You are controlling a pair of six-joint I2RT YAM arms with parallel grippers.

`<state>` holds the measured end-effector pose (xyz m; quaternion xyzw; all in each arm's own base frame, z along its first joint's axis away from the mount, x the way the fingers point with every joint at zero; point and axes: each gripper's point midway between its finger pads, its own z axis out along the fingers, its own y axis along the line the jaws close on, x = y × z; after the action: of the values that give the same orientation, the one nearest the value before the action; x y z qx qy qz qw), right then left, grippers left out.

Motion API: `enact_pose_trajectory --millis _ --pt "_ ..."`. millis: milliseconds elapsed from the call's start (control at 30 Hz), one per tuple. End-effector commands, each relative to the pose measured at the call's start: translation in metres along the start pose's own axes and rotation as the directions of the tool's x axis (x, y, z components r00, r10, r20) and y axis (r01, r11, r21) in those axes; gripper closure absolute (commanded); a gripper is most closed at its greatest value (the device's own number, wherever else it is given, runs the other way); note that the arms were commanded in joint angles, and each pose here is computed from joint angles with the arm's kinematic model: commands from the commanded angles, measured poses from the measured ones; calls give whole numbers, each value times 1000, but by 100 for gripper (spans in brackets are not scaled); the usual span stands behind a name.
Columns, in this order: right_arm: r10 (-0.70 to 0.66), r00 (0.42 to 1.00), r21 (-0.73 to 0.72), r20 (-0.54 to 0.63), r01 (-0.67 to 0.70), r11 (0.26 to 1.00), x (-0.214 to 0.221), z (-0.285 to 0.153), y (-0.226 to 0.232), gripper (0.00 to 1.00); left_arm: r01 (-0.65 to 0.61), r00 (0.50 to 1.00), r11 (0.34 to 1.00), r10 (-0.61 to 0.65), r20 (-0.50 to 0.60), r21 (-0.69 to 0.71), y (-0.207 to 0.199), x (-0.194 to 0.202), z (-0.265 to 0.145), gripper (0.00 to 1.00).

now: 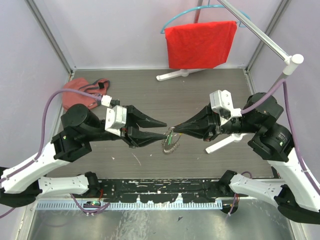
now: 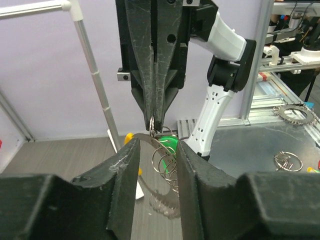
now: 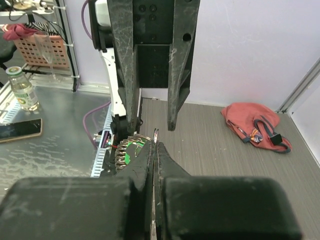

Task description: Put the keys on the keyring

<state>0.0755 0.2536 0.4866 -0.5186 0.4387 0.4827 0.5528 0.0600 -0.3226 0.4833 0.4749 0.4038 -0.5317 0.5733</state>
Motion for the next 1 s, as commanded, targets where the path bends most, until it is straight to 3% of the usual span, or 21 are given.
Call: enact_pose_trajectory --millis 0,167,400,633,967 --pt "-21 998 28 -54 23 999 -1 -6 -3 99 -21 996 997 15 -88 -72 10 -1 -12 54" --pt "29 985 83 -168 -16 996 21 -9 -14 99 -10 974 994 -15 -224 -109 17 22 -17 48" --pt "89 945 70 -314 -70 995 49 -10 -17 99 -4 953 994 -30 -302 -112 21 43 -13 40" --pt "118 905 62 -409 -101 993 68 -17 -14 99 -9 916 997 -22 -400 -75 22 62 -9 49" --pt "129 894 50 -428 -119 992 76 -19 -9 99 -5 883 999 -14 -469 -39 23 77 -4 54"
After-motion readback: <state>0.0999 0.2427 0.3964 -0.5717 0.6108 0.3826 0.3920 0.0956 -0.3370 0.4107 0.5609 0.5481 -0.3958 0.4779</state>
